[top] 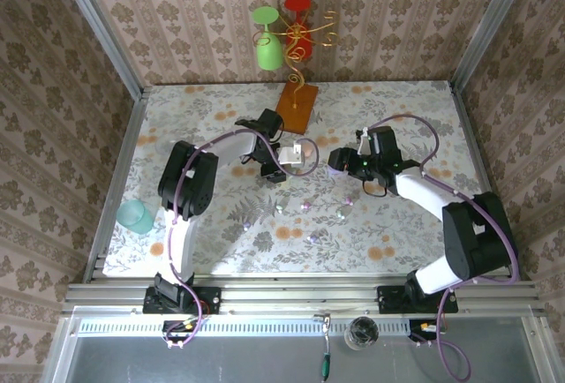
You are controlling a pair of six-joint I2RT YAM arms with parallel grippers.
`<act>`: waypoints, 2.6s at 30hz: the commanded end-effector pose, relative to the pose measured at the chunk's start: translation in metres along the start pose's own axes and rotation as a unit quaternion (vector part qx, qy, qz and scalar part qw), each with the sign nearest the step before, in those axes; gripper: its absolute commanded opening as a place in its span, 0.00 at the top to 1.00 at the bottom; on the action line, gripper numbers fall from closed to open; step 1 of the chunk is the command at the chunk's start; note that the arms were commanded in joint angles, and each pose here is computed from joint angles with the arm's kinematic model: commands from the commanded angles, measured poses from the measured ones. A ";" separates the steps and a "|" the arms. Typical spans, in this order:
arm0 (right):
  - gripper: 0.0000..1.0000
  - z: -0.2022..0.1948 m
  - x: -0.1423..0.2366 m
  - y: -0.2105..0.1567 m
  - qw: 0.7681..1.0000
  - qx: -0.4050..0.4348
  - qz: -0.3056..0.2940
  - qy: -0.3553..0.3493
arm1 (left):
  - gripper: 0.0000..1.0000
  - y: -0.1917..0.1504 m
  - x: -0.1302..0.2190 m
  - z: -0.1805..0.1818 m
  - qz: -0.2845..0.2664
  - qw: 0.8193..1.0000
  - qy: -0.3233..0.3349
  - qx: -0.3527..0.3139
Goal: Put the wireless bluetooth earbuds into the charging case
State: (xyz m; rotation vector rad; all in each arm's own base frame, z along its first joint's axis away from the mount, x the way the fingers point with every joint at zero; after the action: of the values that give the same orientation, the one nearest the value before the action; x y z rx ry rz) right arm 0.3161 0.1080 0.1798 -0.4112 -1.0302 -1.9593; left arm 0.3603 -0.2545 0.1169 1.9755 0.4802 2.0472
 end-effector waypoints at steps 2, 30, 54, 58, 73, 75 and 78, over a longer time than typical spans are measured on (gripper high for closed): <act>0.36 0.012 0.015 0.003 0.999 -0.009 -0.007 0.045 | 0.60 0.007 0.028 -0.011 -0.046 0.999 0.011 -0.009; 0.38 0.060 -0.029 -0.011 0.972 -0.044 0.102 0.207 | 0.61 0.045 0.086 -0.070 -0.258 0.962 0.050 -0.081; 0.62 0.057 -0.019 -0.016 0.975 -0.037 0.099 0.195 | 0.60 0.037 0.078 -0.075 -0.246 0.965 0.051 -0.078; 0.62 0.057 -0.024 -0.017 0.972 -0.041 0.107 0.205 | 0.60 0.039 0.078 -0.073 -0.251 0.964 0.050 -0.075; 0.56 0.056 -0.029 -0.017 0.972 -0.045 0.112 0.203 | 0.60 0.041 0.079 -0.072 -0.258 0.962 0.050 -0.070; 0.56 0.055 -0.030 -0.017 0.972 -0.046 0.112 0.203 | 0.60 0.041 0.080 -0.073 -0.260 0.962 0.050 -0.071; 0.61 0.055 -0.031 -0.017 0.972 -0.046 0.112 0.202 | 0.60 0.042 0.080 -0.073 -0.261 0.961 0.051 -0.071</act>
State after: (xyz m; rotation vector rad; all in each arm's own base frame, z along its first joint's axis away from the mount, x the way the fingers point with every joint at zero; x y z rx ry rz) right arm 0.3132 0.1691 0.1861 -0.1783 -0.6206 -1.8086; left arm 0.2875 -0.2606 0.1960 1.4907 0.7379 1.8284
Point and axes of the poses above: each hand's point on the last joint's axis, 136 mm out from that joint toward the fingers, its own x axis back along the fingers, its own z axis along the line the jaws close on, y = z × x, the point moved 10 cm from there along x, back along the fingers, and after that the axes turned 4 degrees about x, right-handed, at the moved point
